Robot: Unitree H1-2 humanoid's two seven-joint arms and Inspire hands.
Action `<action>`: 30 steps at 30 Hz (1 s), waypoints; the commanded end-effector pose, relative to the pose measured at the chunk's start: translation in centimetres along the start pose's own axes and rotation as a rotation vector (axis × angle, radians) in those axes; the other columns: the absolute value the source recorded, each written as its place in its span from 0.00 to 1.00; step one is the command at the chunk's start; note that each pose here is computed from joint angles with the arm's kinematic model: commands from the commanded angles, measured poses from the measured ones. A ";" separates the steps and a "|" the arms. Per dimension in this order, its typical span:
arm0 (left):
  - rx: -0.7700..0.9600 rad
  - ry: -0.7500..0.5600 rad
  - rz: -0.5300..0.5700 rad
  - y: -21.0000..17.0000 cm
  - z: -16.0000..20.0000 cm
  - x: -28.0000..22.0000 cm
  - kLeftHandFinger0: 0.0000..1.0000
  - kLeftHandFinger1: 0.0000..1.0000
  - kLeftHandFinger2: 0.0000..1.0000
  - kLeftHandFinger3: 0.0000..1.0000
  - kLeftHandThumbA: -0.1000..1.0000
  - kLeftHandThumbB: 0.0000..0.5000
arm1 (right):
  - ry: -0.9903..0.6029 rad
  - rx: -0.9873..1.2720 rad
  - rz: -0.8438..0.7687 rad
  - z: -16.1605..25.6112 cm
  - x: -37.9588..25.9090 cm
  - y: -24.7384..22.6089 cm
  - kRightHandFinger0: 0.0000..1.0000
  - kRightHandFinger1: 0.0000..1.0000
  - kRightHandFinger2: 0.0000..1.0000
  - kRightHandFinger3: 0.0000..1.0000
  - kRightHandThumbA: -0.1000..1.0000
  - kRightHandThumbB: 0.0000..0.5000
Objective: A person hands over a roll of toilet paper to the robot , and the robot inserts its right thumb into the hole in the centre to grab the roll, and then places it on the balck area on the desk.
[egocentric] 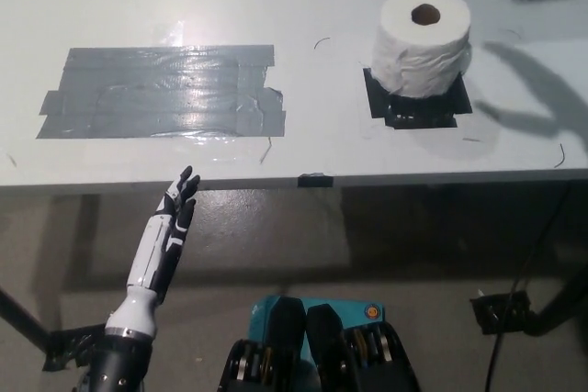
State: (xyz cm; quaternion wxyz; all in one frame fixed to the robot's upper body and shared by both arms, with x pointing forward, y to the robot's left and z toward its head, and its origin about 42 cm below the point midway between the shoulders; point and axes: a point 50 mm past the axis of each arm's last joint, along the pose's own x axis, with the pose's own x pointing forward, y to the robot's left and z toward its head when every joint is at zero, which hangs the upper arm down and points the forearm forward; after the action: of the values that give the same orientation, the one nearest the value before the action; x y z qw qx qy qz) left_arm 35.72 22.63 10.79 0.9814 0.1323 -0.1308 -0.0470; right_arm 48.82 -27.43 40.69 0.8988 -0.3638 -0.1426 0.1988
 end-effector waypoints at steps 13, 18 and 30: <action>-0.012 -0.136 0.046 1.2 3.2 4.8 1.00 1.00 1.00 1.00 0.99 0.24 | -0.696 0.294 -0.243 11.5 -18.8 9.5 1.00 1.00 1.00 1.00 0.76 0.50; -0.013 -0.126 0.043 1.0 2.9 4.2 1.00 1.00 1.00 1.00 0.99 0.25 | -0.496 0.348 -0.319 5.9 -17.4 13.0 1.00 1.00 1.00 1.00 0.86 0.46; -0.015 -0.063 0.022 0.1 0.6 0.1 1.00 1.00 1.00 1.00 0.97 0.20 | -0.165 0.574 -0.244 -4.2 -15.0 23.1 1.00 1.00 1.00 1.00 0.84 0.39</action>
State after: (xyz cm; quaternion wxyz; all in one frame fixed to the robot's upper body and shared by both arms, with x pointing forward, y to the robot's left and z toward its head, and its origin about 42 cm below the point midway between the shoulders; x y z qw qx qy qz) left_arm 36.87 22.43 11.13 0.9819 0.1276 -0.1324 -0.0455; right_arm 31.19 -22.12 21.26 0.9690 -0.0759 -0.1509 0.1800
